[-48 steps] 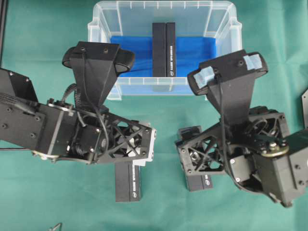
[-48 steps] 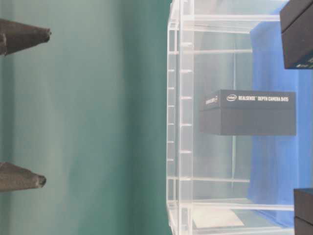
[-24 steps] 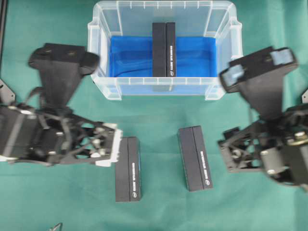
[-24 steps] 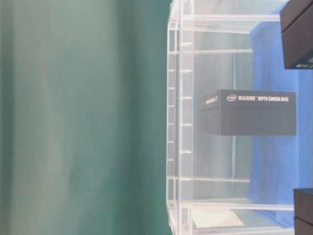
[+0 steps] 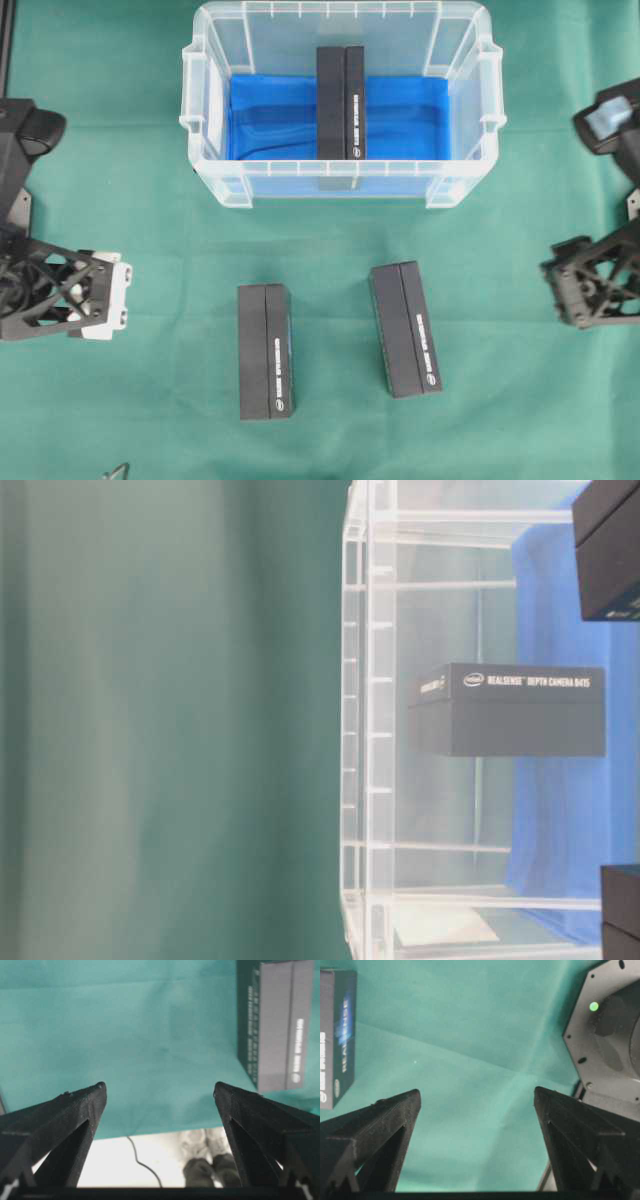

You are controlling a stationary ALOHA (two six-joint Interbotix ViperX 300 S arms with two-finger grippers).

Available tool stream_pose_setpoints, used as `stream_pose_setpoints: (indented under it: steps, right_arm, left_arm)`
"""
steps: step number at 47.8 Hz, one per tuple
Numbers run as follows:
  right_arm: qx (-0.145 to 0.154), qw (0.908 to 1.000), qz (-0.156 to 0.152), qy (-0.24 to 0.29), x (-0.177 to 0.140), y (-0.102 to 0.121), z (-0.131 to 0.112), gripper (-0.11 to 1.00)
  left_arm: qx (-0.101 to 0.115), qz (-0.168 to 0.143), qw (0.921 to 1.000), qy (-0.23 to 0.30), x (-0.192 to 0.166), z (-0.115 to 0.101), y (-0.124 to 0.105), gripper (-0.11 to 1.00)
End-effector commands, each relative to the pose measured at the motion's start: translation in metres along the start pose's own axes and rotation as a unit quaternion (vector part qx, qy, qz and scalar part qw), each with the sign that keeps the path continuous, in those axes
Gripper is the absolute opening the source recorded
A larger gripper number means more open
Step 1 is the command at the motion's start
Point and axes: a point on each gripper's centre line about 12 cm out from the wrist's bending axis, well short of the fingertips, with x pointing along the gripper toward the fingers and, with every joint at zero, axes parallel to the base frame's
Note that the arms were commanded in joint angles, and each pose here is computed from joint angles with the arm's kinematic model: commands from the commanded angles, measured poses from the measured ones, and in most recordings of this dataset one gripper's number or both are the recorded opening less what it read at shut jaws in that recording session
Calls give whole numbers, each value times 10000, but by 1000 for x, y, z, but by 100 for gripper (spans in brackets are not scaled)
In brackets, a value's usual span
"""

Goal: Take the box out of the case with both arms.

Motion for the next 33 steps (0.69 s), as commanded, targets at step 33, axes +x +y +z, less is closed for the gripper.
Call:
stream_pose_setpoints:
  steps: [33]
  right_arm:
    - [-4,9996,260,62,-5,-8,3,89]
  left_arm:
    - [-56,-130,9999,33,-7,5,3,89]
